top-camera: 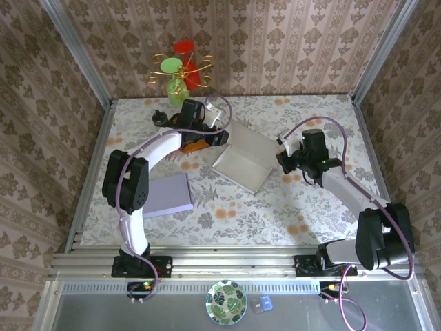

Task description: Fold the paper box

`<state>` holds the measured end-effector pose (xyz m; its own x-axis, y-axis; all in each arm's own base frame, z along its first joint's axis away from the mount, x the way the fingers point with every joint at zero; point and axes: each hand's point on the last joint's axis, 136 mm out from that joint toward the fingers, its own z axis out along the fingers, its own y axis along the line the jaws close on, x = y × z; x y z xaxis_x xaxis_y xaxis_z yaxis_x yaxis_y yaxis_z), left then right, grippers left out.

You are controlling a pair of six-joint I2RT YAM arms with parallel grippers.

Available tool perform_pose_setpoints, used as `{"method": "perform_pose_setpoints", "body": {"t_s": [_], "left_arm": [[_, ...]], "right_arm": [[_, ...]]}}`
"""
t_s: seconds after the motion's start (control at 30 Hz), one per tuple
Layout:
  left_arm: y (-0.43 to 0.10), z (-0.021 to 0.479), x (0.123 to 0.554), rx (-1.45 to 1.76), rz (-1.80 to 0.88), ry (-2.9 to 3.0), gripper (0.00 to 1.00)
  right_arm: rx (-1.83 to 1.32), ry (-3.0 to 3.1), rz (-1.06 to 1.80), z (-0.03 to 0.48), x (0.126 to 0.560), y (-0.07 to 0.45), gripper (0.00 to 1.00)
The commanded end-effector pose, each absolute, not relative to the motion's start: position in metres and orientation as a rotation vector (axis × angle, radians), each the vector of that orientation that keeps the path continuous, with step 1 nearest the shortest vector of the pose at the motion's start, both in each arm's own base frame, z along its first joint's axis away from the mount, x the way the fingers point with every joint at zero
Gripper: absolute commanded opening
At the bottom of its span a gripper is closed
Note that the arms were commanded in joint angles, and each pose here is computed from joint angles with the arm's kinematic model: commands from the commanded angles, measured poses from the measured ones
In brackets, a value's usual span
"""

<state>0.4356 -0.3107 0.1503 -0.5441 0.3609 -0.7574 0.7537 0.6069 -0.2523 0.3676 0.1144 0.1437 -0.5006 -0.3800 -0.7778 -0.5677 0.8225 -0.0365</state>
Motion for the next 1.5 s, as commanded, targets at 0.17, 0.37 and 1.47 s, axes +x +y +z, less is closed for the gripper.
{"method": "perform_pose_setpoints", "body": {"t_s": [0.17,0.37,1.47], "left_arm": [[-0.318,0.160,0.465,0.932,-0.793,2.043,0.54],[-0.319,0.155,0.472,0.938,-0.795,2.049,0.46],[-0.340,0.162,0.448,0.838,-0.728,2.085,0.05]], "right_arm": [[-0.723,2.176,0.317,0.141,0.368,0.118,0.00],[-0.698,2.172,0.307,0.143,0.373,0.115,0.00],[-0.391,2.209,0.307,0.162,0.403,0.119,0.00]]}}
